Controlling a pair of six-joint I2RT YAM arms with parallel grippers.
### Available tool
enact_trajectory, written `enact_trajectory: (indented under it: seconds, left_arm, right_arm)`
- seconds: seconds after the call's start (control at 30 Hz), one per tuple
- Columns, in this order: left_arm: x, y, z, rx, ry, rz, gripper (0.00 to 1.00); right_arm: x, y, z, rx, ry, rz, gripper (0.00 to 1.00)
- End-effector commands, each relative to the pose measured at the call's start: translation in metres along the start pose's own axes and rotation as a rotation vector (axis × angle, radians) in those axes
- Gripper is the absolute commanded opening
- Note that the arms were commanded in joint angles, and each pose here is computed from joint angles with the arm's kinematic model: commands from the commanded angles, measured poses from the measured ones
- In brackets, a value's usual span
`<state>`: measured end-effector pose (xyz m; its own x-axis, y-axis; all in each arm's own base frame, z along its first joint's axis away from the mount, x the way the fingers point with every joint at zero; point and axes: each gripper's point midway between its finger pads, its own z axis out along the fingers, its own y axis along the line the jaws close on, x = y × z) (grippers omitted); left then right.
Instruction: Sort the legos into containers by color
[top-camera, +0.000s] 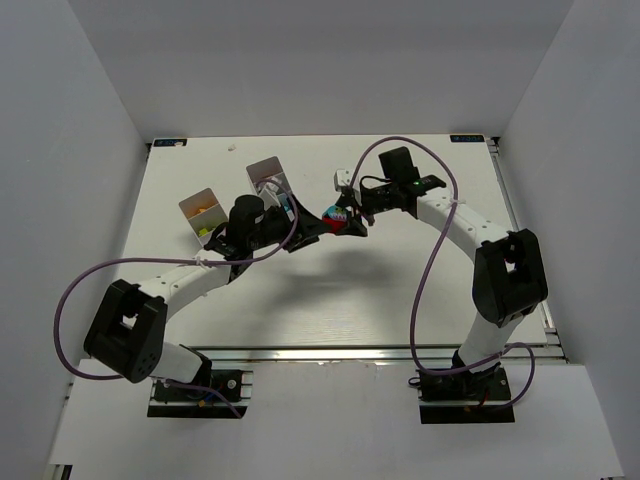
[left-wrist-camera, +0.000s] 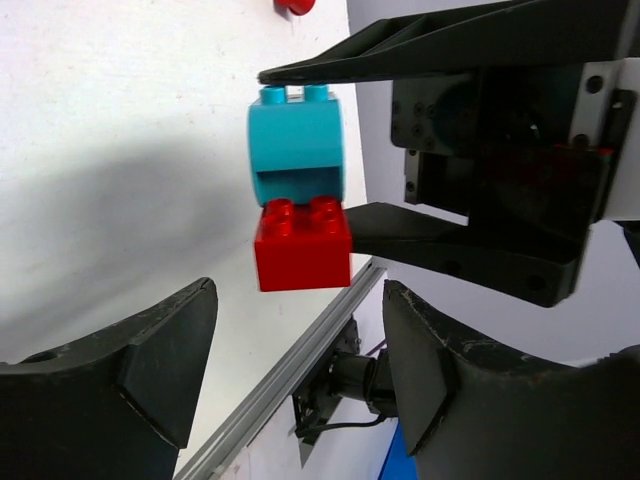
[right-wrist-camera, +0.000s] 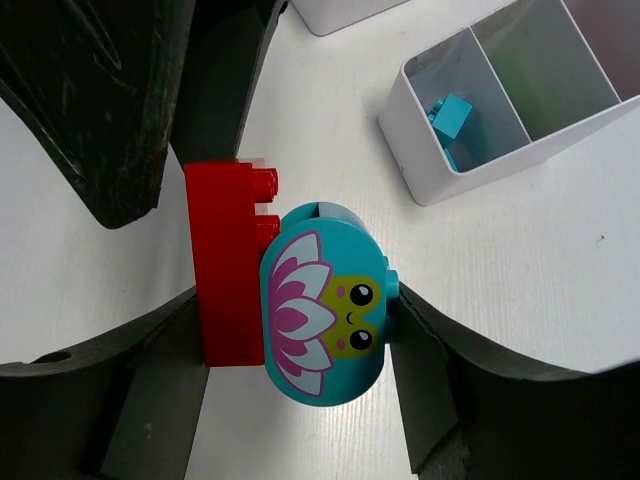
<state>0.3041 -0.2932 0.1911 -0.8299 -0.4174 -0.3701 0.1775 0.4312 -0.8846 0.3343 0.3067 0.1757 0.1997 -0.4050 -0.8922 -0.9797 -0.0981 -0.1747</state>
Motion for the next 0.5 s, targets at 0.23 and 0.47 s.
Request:
enact_trajectory:
  seconds: [0.23,0.47]
  left_arm:
    - [-0.005,-0.012,-0.005,0.033,-0.019,0.038,0.72]
    - [-0.003,-0.009,-0.004,0.028,-0.016,0.038,0.48]
  right_arm:
    - [-0.026,0.018,0.006,-0.049,-0.074,-0.054,0.14]
    - [-0.025,0.020,0.006,-0.049,-0.069,-0.055,0.14]
